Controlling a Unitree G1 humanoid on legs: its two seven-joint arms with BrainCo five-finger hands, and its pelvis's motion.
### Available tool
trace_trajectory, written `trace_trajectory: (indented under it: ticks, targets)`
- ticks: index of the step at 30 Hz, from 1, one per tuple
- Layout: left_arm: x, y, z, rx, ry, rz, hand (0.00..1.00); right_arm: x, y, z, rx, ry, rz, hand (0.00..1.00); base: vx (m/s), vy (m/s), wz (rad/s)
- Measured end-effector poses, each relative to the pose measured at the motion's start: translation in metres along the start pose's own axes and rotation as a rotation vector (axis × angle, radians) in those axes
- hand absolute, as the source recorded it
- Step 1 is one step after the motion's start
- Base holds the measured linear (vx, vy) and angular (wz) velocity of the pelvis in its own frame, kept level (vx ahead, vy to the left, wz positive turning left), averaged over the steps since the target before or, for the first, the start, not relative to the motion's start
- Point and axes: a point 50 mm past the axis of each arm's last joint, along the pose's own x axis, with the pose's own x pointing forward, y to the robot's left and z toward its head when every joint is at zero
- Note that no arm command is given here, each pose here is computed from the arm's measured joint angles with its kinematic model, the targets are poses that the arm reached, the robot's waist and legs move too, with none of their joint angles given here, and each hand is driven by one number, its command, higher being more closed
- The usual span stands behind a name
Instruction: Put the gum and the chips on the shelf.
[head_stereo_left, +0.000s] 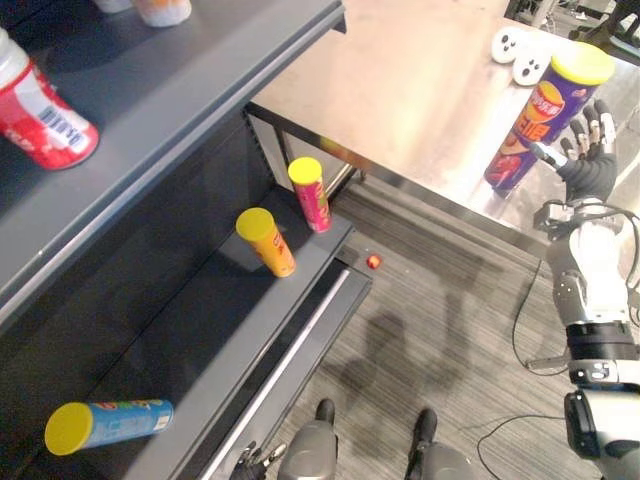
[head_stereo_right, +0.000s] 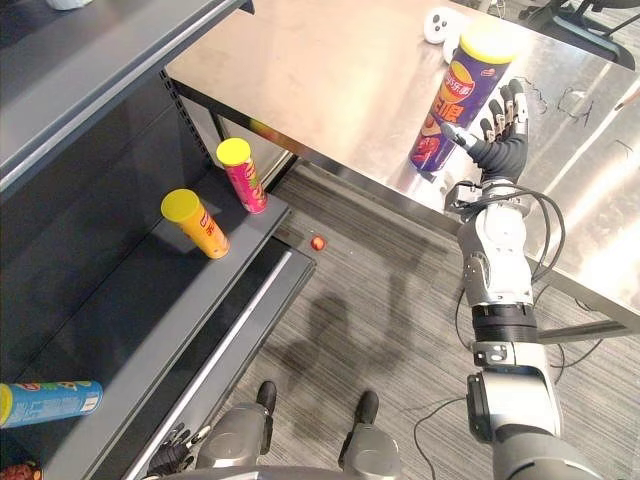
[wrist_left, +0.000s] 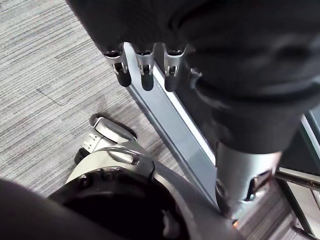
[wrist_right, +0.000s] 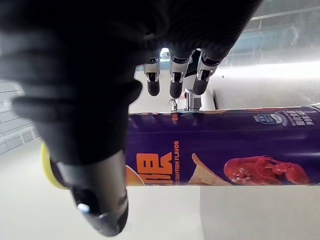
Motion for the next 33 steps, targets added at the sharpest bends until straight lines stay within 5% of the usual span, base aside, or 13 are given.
trace_trajectory:
  ticks: [33]
  targets:
    - [0.001, -0.003, 0.007, 0.025, -0.035, -0.040, 0.00, 0.020, 0.001, 0.026, 0.043, -0.076, -0.090, 0.00, 0.00, -0.001, 0.01]
